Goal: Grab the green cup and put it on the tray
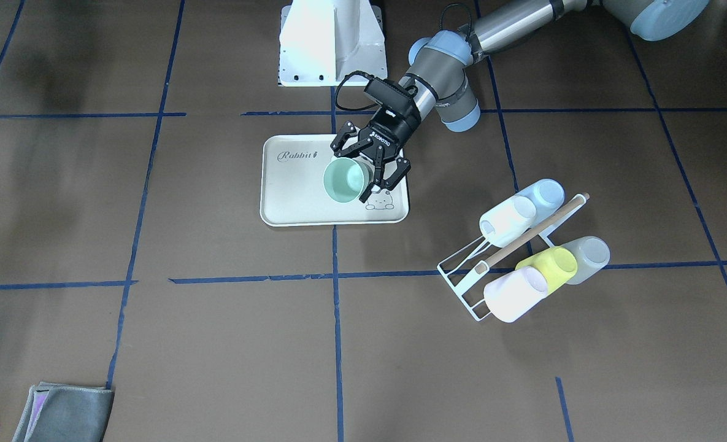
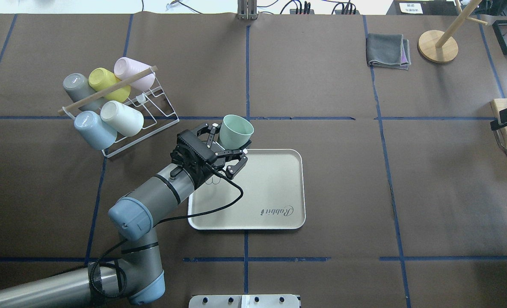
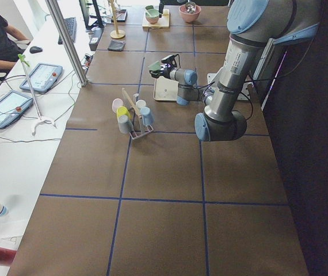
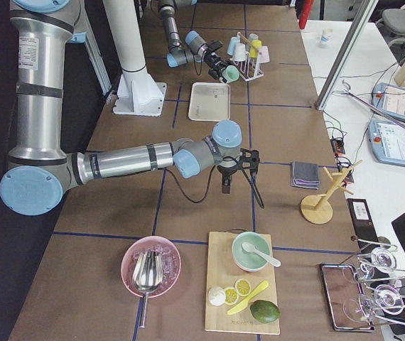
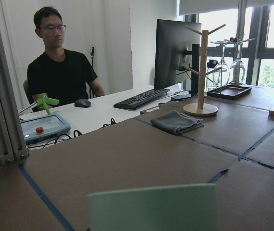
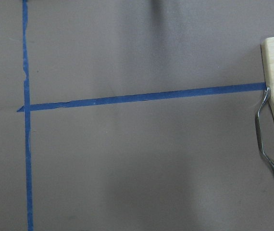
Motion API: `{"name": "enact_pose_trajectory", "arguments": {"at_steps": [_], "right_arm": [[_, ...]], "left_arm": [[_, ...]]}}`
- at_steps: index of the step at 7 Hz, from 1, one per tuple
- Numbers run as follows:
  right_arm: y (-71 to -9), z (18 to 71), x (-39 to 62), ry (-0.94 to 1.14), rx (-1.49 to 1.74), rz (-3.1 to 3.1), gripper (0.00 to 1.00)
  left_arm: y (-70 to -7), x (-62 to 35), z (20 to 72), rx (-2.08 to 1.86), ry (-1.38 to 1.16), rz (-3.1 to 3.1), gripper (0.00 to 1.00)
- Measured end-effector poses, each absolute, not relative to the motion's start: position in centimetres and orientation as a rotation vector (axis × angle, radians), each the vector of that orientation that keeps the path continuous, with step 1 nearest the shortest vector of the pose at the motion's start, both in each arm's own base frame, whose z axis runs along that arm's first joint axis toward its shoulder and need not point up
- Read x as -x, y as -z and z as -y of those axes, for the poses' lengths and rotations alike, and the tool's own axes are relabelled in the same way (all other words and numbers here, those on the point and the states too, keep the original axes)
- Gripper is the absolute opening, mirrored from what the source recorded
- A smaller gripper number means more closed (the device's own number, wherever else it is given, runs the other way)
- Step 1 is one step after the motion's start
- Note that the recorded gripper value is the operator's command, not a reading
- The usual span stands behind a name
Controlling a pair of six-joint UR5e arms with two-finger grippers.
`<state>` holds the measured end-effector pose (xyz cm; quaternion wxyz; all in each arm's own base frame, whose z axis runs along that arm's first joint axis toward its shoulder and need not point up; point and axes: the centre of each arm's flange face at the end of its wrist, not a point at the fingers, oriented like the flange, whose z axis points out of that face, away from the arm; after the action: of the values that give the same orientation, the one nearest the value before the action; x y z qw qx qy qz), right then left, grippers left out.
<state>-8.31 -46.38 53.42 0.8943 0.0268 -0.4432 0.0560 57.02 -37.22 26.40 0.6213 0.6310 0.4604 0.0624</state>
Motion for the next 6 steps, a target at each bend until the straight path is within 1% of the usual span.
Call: {"name": "enact_pose_trajectory", "arguments": {"at_steps": [6], "right_arm": [[-53.3,46.4,8.3,-0.114,-0.058,0.922,1.00]], "left_arm": [[-27.6,-61.2,33.7,-1.441,-0.161,-1.007,0.81]]}}
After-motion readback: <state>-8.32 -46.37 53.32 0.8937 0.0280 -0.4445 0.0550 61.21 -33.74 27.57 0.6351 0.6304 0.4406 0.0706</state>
